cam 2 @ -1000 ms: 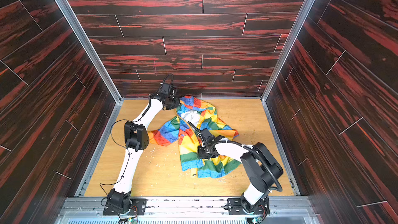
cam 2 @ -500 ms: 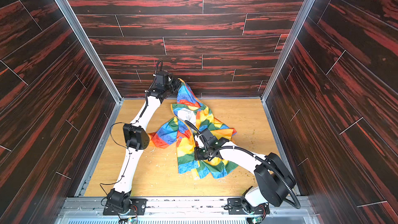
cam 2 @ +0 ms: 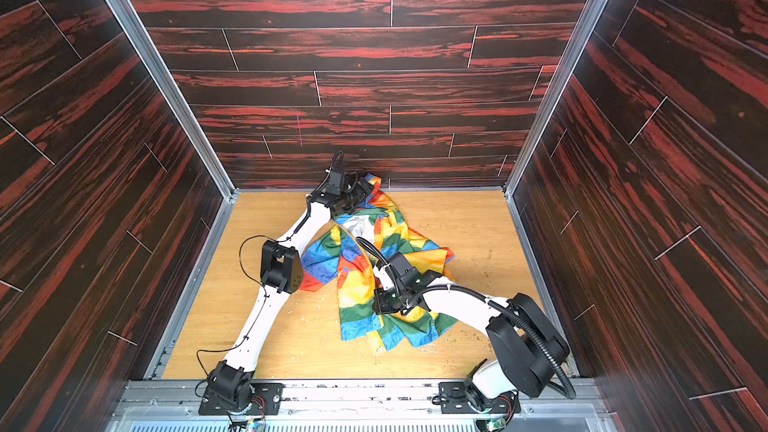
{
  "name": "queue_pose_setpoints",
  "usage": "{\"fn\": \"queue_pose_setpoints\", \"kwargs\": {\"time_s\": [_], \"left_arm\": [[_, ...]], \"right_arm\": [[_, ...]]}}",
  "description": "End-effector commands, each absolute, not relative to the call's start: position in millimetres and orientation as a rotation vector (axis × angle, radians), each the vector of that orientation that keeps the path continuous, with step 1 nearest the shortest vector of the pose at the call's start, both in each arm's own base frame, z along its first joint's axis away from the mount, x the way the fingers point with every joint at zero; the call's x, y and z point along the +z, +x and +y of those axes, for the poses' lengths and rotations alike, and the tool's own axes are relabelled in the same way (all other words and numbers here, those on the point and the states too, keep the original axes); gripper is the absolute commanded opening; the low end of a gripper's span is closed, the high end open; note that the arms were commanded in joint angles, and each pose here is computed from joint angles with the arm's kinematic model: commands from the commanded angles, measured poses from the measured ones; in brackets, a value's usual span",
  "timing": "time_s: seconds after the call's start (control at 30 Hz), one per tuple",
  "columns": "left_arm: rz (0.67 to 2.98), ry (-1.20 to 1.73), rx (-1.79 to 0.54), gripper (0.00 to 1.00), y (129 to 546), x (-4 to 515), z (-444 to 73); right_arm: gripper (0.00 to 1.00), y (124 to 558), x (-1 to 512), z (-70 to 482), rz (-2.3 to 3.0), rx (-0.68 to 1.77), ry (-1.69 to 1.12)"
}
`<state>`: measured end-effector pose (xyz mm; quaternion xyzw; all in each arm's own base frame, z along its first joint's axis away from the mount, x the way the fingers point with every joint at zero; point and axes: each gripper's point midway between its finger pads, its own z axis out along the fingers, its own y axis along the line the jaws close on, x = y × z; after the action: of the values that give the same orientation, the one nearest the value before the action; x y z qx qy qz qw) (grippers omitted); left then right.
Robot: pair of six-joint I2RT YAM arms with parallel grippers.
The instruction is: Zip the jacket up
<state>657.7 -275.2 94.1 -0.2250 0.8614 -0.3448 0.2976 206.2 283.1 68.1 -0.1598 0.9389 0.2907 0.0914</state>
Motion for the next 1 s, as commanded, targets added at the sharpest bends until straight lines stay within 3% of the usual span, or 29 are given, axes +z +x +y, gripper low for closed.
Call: {"fn": "queue_pose_setpoints", "kwargs": {"time_s": [0.0,0.17,0.27,0.37,0.5,0.97], "left_arm": [[2.250,-0.455,-0.706,1.00,634.1,198.4,-235.0],[2.261,-0.430,-0.407,0.98,598.6,228.2,-184.1],[2.277,-0.455,-0.294,0.89,576.9,230.0,-154.8],[2.330,-0.478,-0.284,0.77,558.9,209.2,-140.8],[2.413,-0.540,-0.349,0.69,547.0,164.8,-136.1],[2.515,-0.625,-0.493,0.65,560.9,88.3,-154.7]], "right_arm": [[0.00,208.2,66.6,289.4,2.795,0.878,-0.479],[0.00,209.3,65.4,288.0,2.797,0.862,-0.472],[0.00,209.6,65.1,286.7,2.794,0.855,-0.471],[0.00,210.1,64.3,286.4,2.793,0.849,-0.472],[0.00,210.7,63.8,285.5,2.792,0.840,-0.472],[0.00,208.9,61.5,286.0,2.795,0.855,-0.469]]}}
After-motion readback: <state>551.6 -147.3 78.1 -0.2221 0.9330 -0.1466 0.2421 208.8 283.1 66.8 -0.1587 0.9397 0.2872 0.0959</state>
